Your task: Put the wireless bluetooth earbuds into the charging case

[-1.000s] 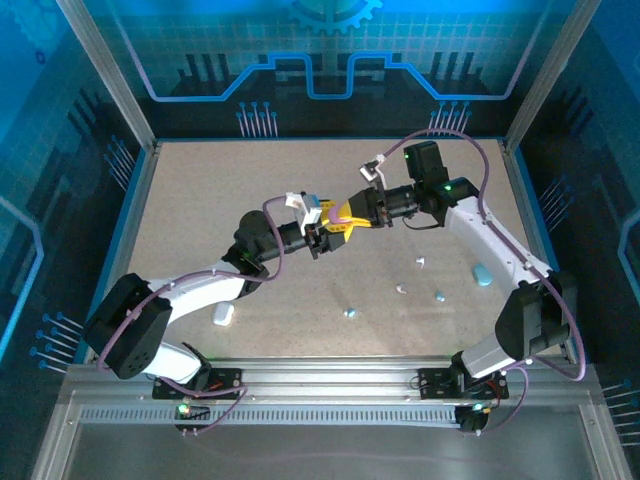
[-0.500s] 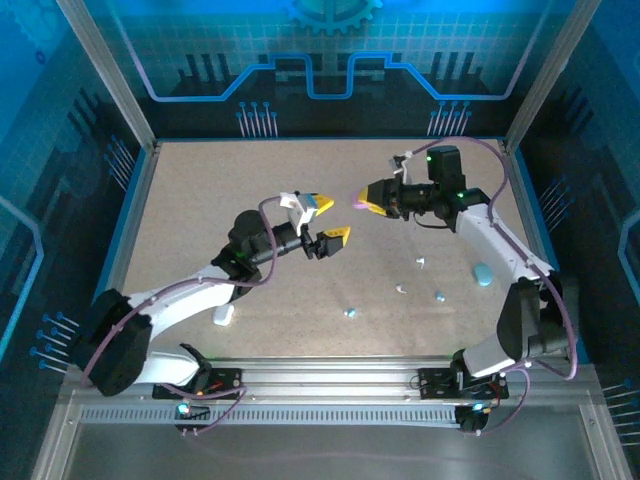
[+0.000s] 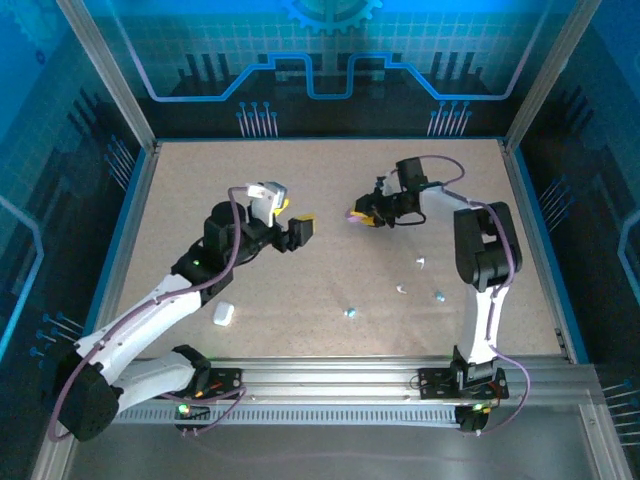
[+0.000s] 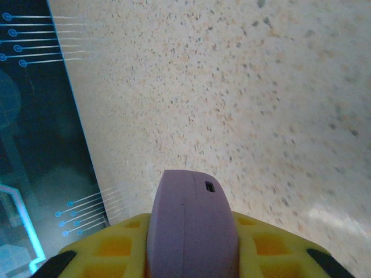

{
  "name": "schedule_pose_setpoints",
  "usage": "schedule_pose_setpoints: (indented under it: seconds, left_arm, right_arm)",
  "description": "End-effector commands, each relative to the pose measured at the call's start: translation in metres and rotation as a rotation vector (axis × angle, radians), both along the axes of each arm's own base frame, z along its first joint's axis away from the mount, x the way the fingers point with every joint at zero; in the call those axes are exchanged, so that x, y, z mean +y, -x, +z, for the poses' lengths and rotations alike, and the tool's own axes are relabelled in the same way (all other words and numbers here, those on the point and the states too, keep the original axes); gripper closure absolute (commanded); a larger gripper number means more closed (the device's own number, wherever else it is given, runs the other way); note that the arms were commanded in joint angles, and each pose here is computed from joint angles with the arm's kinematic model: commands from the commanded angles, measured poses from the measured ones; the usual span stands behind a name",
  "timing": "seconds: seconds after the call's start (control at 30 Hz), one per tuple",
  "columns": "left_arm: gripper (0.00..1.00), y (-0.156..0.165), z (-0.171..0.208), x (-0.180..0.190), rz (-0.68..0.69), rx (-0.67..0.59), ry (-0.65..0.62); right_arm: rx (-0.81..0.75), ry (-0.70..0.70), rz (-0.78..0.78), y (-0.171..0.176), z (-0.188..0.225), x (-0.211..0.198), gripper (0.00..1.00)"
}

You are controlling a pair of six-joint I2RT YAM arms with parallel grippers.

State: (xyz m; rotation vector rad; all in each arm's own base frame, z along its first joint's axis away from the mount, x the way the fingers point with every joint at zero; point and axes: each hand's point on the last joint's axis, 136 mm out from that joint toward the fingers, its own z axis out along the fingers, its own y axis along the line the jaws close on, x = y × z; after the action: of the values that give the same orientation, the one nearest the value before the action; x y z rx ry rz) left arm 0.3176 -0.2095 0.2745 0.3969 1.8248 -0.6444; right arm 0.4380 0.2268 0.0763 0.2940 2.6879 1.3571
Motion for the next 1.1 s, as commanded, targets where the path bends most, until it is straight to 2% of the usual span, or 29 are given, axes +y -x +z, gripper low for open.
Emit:
schedule_pose_setpoints:
  seconds: [0.0,0.33,0.57,0.9,1.07]
  left_arm:
    - [0.19,0.003,-0.013,0.017,0.071,0.108,0.008]
    - [0.2,-0.003,-0.022,0.037,0.174,0.149,0.013]
    - [0.2,-0.004,-0.031,0.043,0.2,0.186,-0.005]
    - [0.2,-0.001,-0.048,0.056,0.26,0.263,-0.022]
    - [0.2,0.003,-0.073,0.075,0.363,0.358,-0.068]
  right_arm:
    - [-0.018,0.004,0.048,-0.008,-0.004,0.015,0.83]
    - [0.079,0.037,0.163,0.0,-0.041,0.035,0.77]
    - [0.094,0.125,0.181,0.006,-0.055,0.022,0.63]
    - [0.069,0.223,0.177,0.004,-0.048,0.0,0.47]
    - [0.017,0.261,0.168,0.001,-0.025,-0.014,0.36]
